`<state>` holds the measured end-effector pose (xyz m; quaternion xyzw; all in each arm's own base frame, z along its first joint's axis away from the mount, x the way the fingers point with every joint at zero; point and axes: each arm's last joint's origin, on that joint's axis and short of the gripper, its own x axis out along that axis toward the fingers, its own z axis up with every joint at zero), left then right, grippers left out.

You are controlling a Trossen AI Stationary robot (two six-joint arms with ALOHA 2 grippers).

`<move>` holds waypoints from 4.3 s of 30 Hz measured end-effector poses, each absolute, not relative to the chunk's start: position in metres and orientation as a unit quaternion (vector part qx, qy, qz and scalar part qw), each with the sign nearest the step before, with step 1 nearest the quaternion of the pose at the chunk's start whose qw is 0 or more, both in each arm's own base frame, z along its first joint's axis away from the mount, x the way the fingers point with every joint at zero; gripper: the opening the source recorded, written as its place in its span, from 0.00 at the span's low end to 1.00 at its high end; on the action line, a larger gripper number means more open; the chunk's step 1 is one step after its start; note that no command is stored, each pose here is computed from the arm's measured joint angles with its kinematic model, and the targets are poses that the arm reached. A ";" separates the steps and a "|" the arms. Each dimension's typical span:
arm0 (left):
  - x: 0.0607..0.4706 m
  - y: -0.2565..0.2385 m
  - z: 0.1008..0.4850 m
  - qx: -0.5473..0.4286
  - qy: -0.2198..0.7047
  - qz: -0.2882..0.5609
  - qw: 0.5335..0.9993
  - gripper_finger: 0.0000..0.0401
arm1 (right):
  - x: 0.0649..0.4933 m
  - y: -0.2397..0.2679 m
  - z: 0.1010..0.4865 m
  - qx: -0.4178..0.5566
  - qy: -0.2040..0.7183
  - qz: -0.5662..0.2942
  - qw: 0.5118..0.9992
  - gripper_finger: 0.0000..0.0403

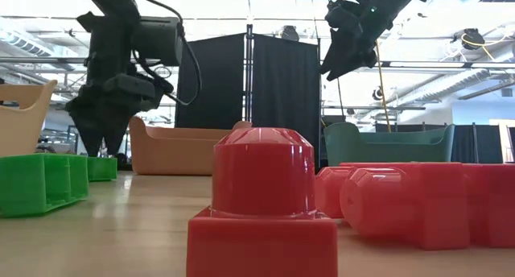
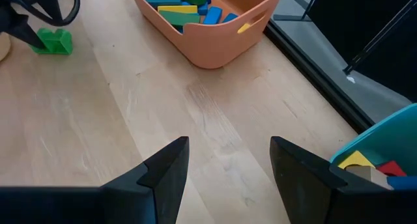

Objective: Sort blocks by size
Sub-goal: Put the green game piece into the yellow bin

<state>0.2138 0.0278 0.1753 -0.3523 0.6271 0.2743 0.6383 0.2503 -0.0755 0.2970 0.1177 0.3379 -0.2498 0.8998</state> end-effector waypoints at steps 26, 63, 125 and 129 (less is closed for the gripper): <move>0.203 0.026 0.141 -0.364 0.618 0.260 0.647 0.48 | 0.251 -0.076 0.298 0.154 0.324 -0.263 0.896 0.50; 0.224 0.006 0.315 -0.364 0.549 0.257 0.707 0.40 | 0.264 -0.068 0.283 0.136 0.363 -0.234 0.892 0.50; 0.162 -0.138 0.175 -0.359 0.685 0.201 0.601 0.67 | 0.298 -0.053 0.250 0.179 0.379 -0.221 0.880 0.50; 0.163 -0.140 0.175 -0.368 0.690 0.195 0.592 0.68 | 0.299 -0.048 0.250 0.195 0.379 -0.209 0.880 0.50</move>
